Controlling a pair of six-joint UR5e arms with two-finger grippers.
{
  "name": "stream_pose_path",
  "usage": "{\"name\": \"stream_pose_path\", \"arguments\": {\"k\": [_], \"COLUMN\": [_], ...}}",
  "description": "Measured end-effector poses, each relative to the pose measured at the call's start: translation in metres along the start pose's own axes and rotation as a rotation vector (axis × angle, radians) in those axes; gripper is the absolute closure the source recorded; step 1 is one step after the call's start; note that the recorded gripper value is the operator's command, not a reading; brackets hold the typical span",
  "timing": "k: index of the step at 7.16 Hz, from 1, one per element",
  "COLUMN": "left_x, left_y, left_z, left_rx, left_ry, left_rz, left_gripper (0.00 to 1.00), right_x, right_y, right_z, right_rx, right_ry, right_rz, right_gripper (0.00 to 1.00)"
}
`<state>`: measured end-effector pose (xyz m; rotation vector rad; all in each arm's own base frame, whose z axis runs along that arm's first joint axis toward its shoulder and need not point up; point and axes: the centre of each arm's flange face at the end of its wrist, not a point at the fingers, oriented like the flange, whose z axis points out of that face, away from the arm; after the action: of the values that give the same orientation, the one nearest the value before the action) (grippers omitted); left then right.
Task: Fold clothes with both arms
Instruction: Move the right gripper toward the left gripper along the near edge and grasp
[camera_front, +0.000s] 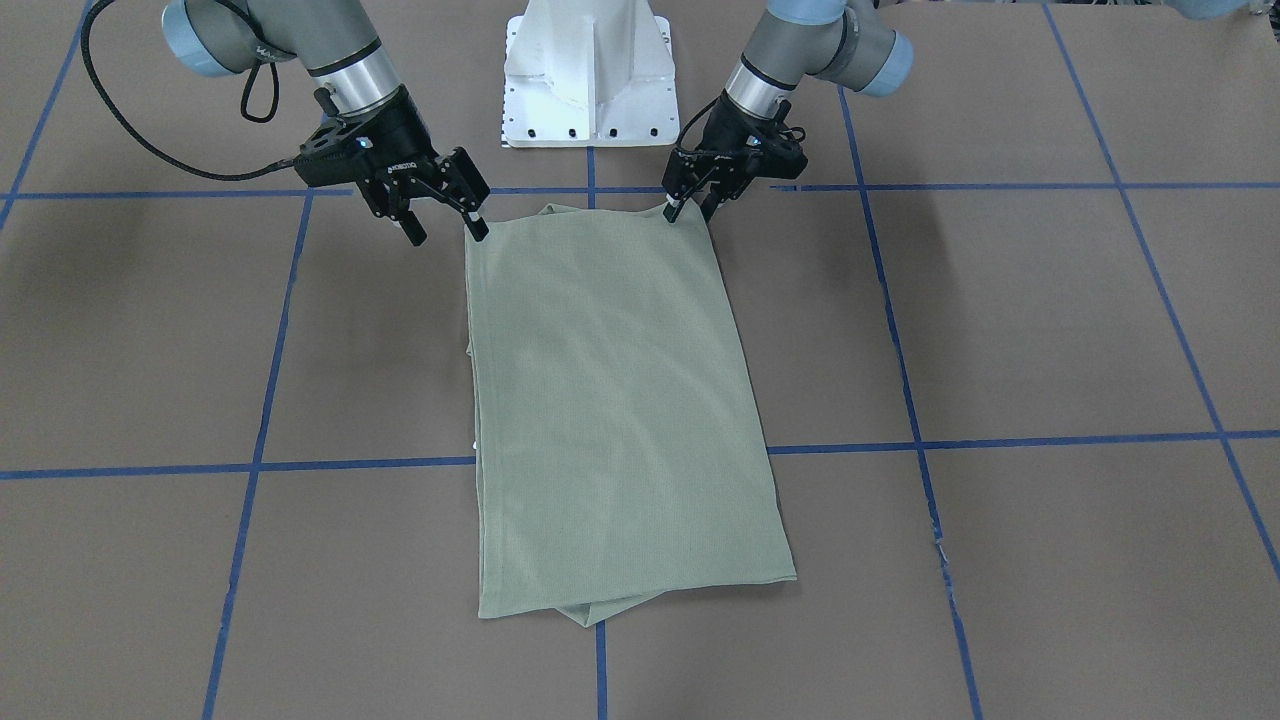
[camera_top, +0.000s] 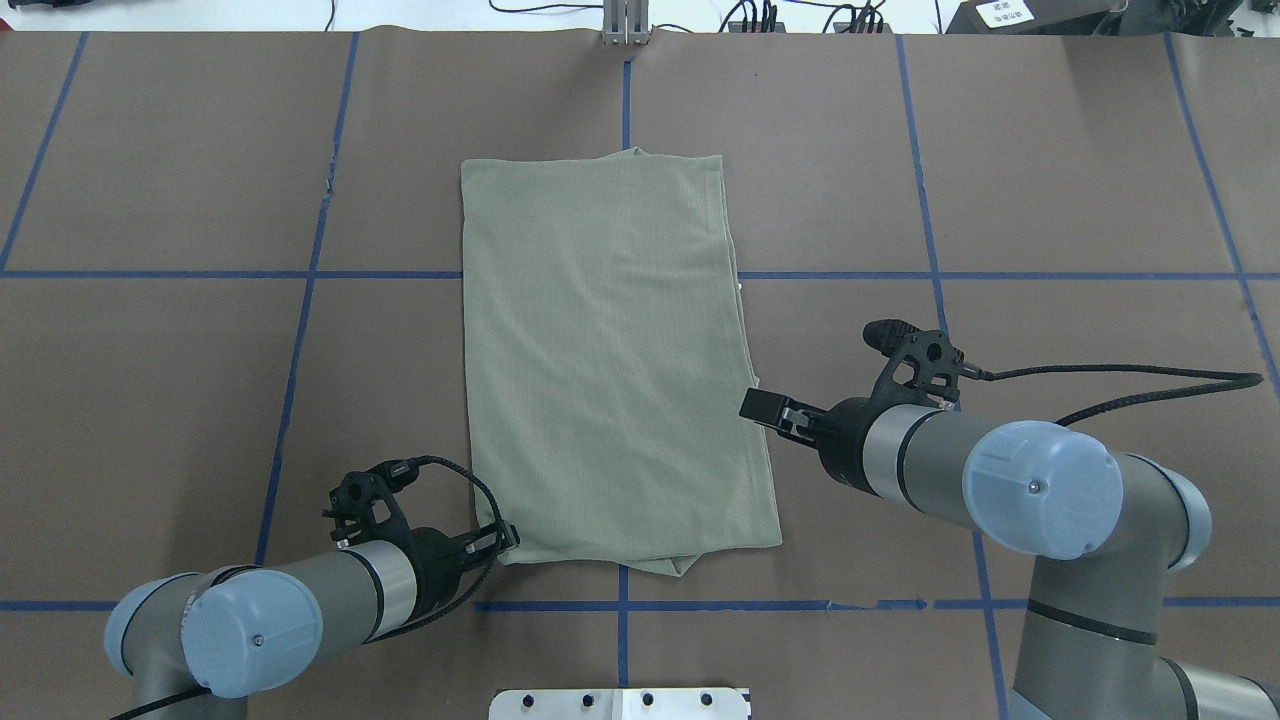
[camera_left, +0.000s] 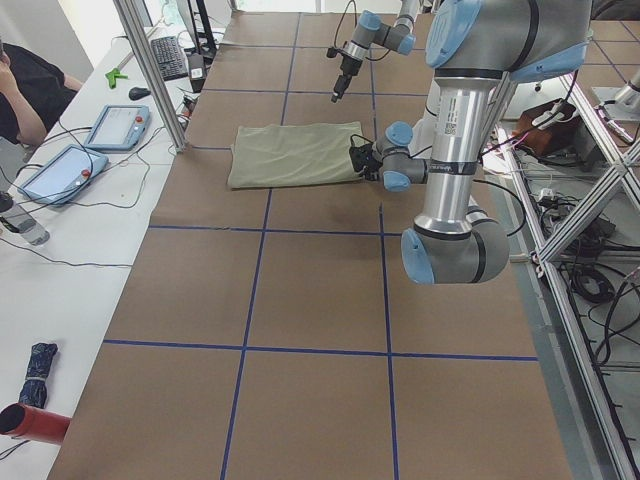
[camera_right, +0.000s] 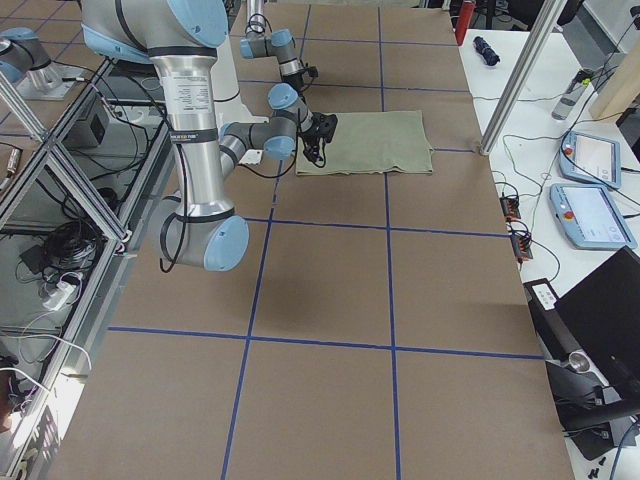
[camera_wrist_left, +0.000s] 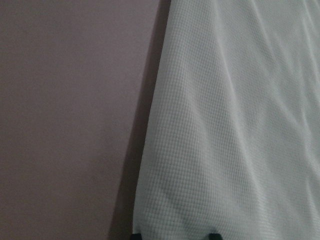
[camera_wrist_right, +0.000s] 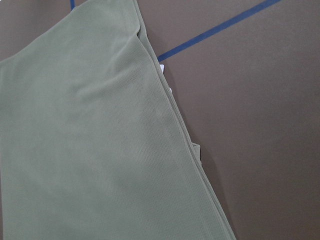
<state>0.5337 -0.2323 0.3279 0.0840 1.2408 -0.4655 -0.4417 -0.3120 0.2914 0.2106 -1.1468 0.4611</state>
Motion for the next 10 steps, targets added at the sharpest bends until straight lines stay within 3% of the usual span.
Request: {"name": "stream_pose_path", "arguments": {"k": [2, 4, 5, 7, 10], "left_x": [0.002, 0.006, 0.007, 0.012, 0.019], "left_y": [-0.001, -0.001, -0.001, -0.002, -0.002], "left_z": [-0.002, -0.005, -0.006, -0.011, -0.019], "left_rx": [0.001, -0.001, 0.0, -0.002, -0.007], "left_ry": [0.006, 0.015, 0.017, 0.029, 0.05], "left_rz": [0.001, -0.001, -0.002, -0.005, -0.009], "left_gripper": [1.0, 1.0, 1.0, 1.0, 1.0], "right_x": [-0.007, -0.043, -0.053, -0.054, -0.045], "right_y": [0.011, 0.043, 0.065, 0.088, 0.107], "right_z": [0.007, 0.018, 0.028, 0.059, 0.074], "right_rx": [0.014, 0.035, 0.054, 0.092, 0.097], "right_ry": [0.018, 0.118, 0.169, 0.228, 0.26], "right_rz": [0.072, 0.226, 0.256, 0.259, 0.238], "right_gripper": [0.03, 0.03, 0.03, 0.03, 0.02]}}
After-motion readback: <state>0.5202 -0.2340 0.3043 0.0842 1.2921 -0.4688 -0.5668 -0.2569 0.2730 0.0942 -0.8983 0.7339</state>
